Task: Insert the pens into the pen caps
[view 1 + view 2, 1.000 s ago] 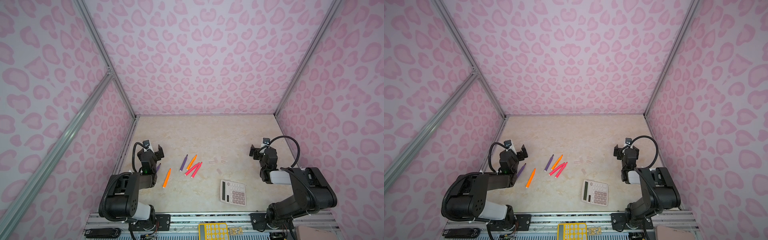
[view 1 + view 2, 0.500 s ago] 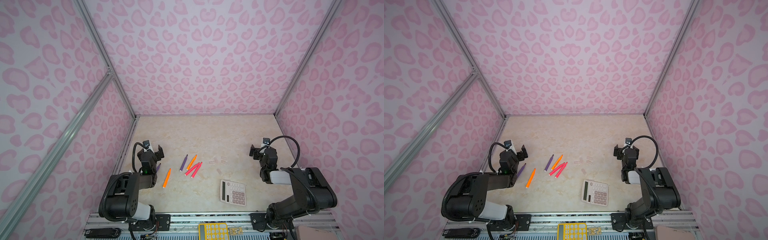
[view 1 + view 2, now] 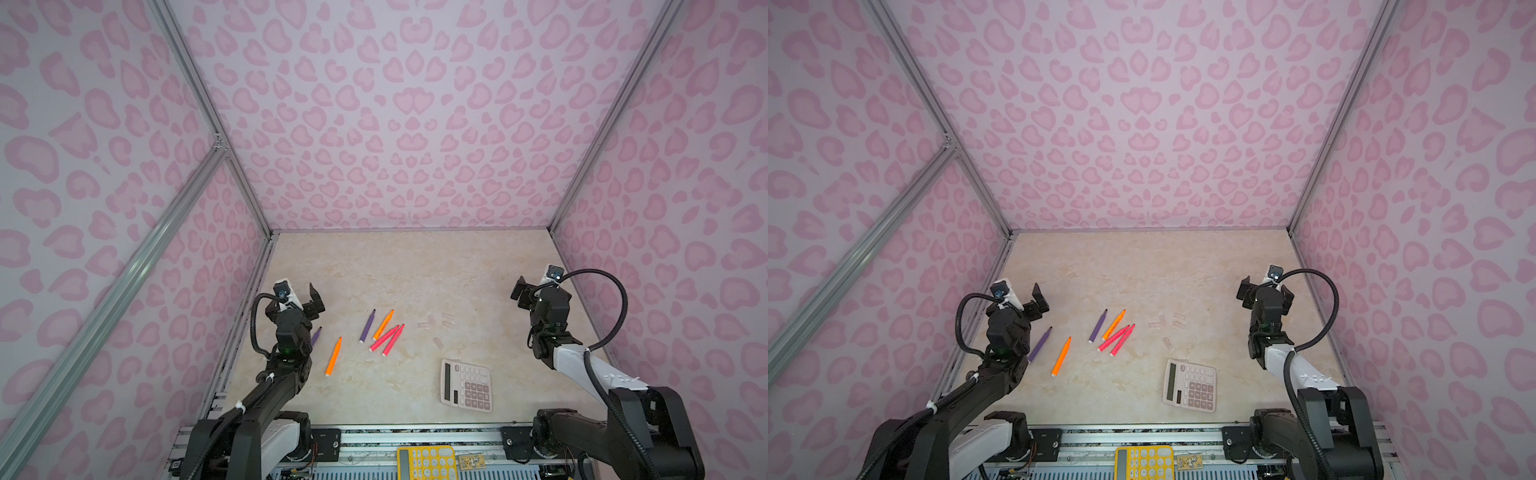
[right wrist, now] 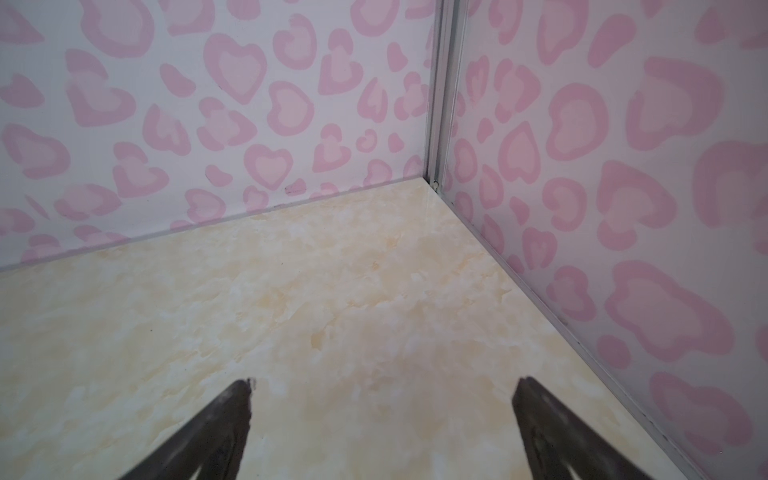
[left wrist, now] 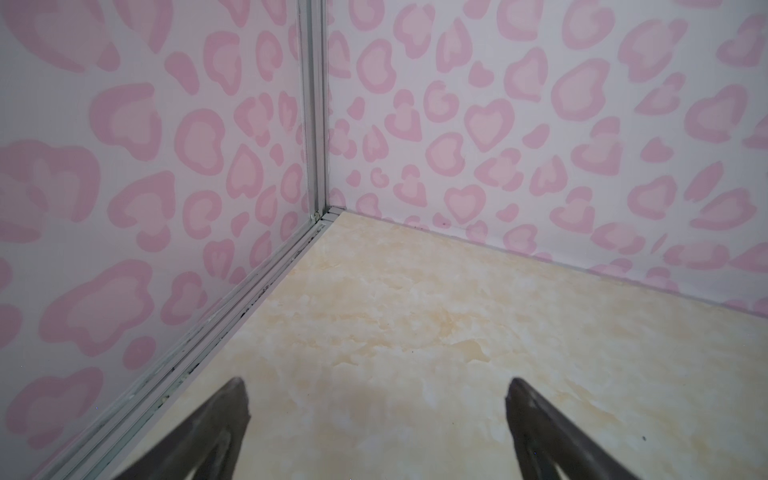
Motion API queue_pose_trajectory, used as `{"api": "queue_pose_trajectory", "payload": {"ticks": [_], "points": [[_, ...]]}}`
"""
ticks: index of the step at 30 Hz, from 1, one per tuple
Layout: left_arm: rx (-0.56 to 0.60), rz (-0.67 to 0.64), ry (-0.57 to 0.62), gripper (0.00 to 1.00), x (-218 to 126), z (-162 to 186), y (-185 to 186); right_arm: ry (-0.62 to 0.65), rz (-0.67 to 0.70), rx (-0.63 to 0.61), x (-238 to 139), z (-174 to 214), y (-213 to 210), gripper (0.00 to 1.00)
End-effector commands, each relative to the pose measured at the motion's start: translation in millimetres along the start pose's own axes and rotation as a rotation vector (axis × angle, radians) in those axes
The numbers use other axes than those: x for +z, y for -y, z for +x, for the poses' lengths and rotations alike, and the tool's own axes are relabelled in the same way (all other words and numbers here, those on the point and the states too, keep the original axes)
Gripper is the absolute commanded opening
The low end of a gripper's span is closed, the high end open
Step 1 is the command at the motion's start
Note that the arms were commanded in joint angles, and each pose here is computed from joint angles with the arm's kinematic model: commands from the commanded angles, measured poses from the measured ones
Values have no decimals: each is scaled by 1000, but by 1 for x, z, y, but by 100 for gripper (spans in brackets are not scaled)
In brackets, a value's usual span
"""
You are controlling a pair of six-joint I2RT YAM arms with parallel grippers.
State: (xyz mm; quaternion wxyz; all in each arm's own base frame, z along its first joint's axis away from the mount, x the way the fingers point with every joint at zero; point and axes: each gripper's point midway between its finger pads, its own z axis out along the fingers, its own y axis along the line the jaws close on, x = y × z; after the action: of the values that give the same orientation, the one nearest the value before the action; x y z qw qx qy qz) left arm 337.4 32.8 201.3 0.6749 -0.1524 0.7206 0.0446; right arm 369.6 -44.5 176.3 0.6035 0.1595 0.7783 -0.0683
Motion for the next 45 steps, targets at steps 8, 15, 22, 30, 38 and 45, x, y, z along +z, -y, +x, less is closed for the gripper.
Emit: {"api": "queue_pose_trajectory", "payload": {"ticks": [8,15,22,30,38,45], "points": [[-161,198,-328,98,-27,-2,41,-266,-221,371,-6,29,-39,99],[-246,313,-130,98,-68,-29,41,-278,-183,407,4,6,-32,99],[-341,184,-144,98,-83,-19,12,-248,-116,598,0,12,7,99],[-315,469,-456,85,-95,29,71,-281,-215,638,-11,19,2,95],[-61,513,-714,77,-117,97,115,-310,-285,561,-26,18,-22,80],[137,545,-798,75,-137,130,145,-280,-306,462,-43,11,-37,80]]}}
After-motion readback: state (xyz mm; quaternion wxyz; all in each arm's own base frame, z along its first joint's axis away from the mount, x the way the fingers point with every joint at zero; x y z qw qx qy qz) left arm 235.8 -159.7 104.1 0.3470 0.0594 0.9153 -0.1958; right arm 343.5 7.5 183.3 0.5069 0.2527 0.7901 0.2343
